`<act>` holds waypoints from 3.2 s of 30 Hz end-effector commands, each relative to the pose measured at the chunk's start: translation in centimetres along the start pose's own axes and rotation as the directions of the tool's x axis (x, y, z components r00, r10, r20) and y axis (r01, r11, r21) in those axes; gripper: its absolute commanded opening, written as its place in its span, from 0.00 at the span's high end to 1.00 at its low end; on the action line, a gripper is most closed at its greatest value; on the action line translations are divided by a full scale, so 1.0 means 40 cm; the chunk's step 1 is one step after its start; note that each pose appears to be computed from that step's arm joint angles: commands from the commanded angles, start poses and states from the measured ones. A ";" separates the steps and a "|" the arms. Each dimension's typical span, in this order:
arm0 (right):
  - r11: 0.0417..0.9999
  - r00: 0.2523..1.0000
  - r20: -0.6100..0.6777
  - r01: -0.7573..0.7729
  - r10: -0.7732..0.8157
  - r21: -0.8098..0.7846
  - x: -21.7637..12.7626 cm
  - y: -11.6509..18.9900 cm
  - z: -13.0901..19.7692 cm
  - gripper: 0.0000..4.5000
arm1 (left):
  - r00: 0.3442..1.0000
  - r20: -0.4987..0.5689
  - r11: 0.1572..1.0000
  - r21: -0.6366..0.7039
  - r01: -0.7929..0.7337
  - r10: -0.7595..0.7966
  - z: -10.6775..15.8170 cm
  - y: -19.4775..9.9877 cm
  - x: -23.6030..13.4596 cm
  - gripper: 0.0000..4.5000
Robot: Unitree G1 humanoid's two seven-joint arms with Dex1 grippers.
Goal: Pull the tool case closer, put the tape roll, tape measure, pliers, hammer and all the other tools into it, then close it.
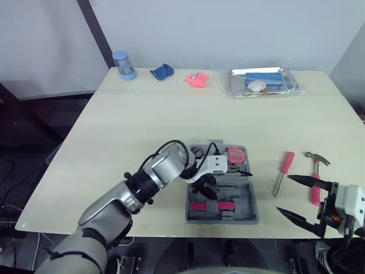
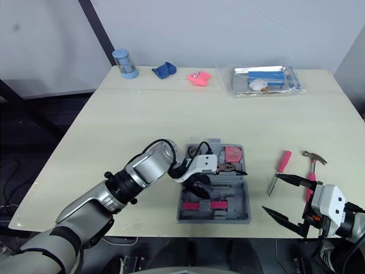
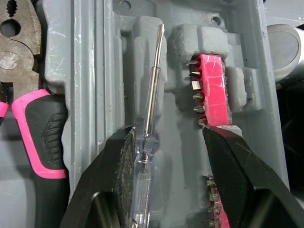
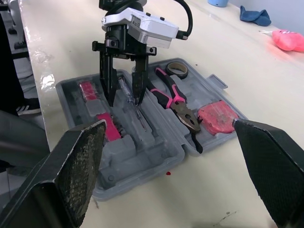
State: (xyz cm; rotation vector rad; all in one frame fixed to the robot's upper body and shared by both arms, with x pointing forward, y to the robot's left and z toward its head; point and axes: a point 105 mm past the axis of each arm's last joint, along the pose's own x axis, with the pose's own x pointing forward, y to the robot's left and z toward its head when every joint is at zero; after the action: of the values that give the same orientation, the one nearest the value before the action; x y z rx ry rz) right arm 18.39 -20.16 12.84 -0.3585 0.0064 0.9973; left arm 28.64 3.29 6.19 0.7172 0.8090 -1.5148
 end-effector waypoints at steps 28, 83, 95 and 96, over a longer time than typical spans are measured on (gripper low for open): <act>1.000 1.000 0.031 -0.001 0.002 -0.026 0.007 -0.001 0.014 0.00 | 0.923 0.384 0.959 0.267 -0.097 -0.013 0.060 0.036 -0.141 0.45; 1.000 0.999 0.032 0.011 -0.010 -0.023 0.012 0.001 0.015 0.00 | 0.886 0.461 0.921 0.368 -0.127 -0.061 -0.048 0.029 -0.006 0.99; 1.000 1.000 0.012 0.021 -0.021 -0.010 -0.002 0.002 0.004 0.00 | 0.902 0.431 0.926 0.352 -0.135 -0.032 -0.071 0.038 0.012 0.99; 1.000 1.000 0.012 0.021 -0.021 -0.010 -0.003 0.002 0.004 0.00 | 0.905 0.424 0.926 0.351 -0.137 -0.027 -0.074 0.039 0.014 0.99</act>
State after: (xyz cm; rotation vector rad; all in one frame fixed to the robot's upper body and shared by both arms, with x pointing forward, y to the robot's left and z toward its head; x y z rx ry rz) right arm 18.34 -20.07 12.30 -0.3378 0.0160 0.9810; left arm 29.91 5.12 4.05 0.6232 0.1655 -1.7254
